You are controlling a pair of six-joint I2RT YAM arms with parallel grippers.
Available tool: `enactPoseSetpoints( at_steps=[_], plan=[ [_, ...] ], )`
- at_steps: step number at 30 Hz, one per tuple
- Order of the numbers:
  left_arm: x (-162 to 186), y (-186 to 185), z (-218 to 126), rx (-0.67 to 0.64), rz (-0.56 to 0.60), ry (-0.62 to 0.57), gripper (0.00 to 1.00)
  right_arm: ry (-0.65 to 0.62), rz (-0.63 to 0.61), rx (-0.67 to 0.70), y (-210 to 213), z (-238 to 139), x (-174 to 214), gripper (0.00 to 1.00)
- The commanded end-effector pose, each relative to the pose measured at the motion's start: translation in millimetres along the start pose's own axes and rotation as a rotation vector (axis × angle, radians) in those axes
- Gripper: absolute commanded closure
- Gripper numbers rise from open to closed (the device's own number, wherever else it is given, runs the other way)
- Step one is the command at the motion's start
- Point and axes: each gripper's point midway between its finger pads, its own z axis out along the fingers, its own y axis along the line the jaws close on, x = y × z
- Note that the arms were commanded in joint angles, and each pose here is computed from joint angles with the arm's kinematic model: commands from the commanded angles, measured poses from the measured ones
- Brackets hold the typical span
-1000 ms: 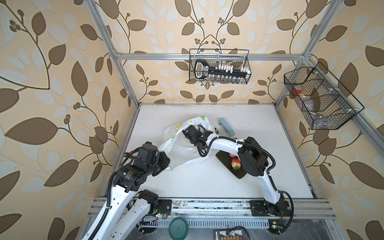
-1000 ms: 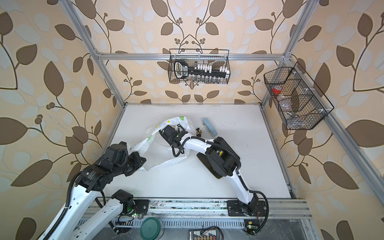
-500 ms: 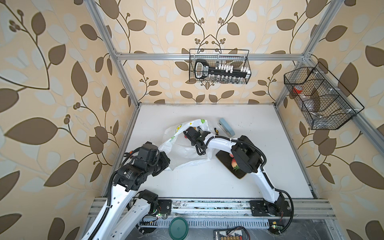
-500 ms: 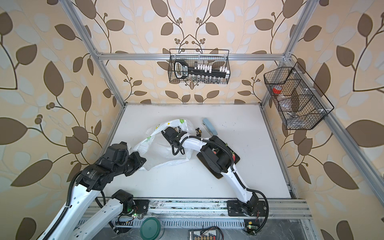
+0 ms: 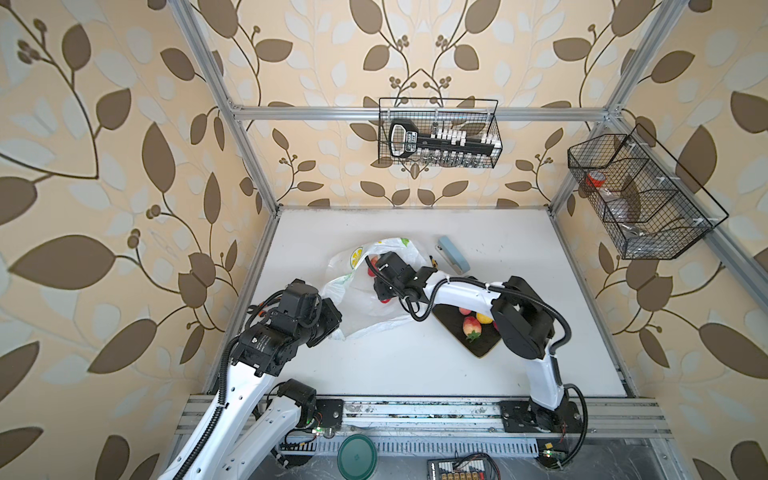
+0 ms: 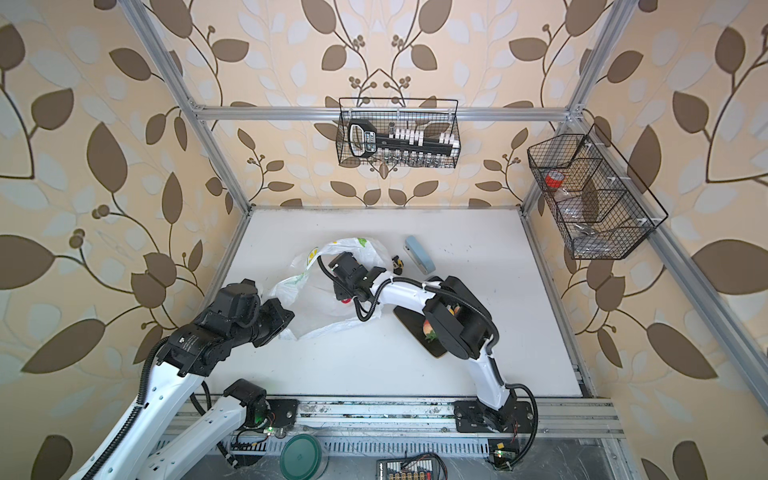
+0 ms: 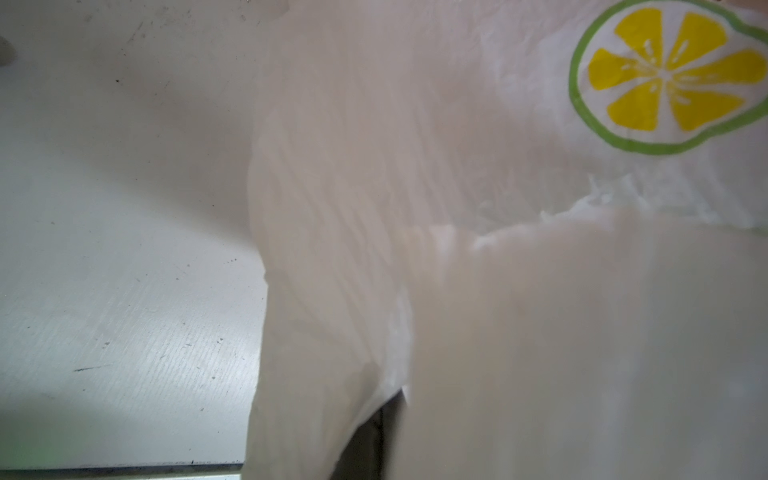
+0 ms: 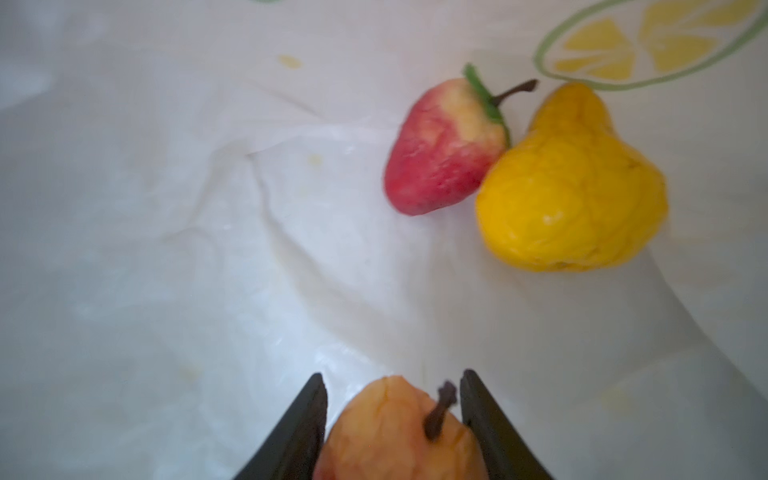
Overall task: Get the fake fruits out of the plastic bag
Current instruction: 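Grasp the red-yellow pear inside the bag with the right gripper, then lift the red-yellow pear out and lower it onto the black mat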
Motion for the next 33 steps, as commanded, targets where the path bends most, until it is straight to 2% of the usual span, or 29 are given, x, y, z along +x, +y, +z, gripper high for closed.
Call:
enactPoseSetpoints(
  at_steps=[1,4,7,12,16,19,22,27,29,31,33],
  plan=[
    [-12.1,-1.0,2.7,-0.006,-0.032,-0.068,1.00,0.060,-0.160,-0.273,45.4,-28.5,18.8,0.58],
    [-17.8,0.2,3.2,-0.017,-0.057,-0.097,1.00,0.085,-0.278,-0.453,71.5,-60.2,35.6,0.58],
    [-21.4,1.2,4.2,-0.023,-0.070,-0.117,1.00,0.061,-0.399,-0.562,90.8,-92.2,43.6,0.58],
    [-21.8,3.8,5.4,-0.032,-0.079,-0.122,1.00,-0.016,-0.524,-0.640,105.1,-140.1,40.1,0.58],
    [-20.5,5.0,7.3,-0.034,-0.083,-0.117,1.00,-0.097,-0.552,-0.625,99.8,-178.0,32.1,0.58],
    [-20.3,5.3,8.2,-0.037,-0.082,-0.114,1.00,-0.151,-0.506,-0.555,80.3,-200.0,32.3,0.57],
    [-18.0,10.5,8.7,-0.059,-0.081,-0.107,1.00,-0.193,-0.391,-0.423,45.5,-207.9,39.9,0.58],
    [-14.2,16.1,8.5,-0.076,-0.077,-0.096,1.00,-0.289,-0.040,-0.072,-50.0,-206.3,51.0,0.60],
    [-12.7,18.2,8.0,-0.085,-0.073,-0.089,1.00,-0.295,0.076,0.014,-80.8,-200.7,54.3,0.64],
    [-11.1,20.0,8.1,-0.091,-0.068,-0.083,1.00,-0.276,0.107,0.066,-97.3,-189.6,57.5,0.65],
    [-9.7,20.1,7.8,-0.091,-0.065,-0.075,1.00,-0.243,0.081,0.125,-107.7,-174.2,59.4,0.64]
  ],
)
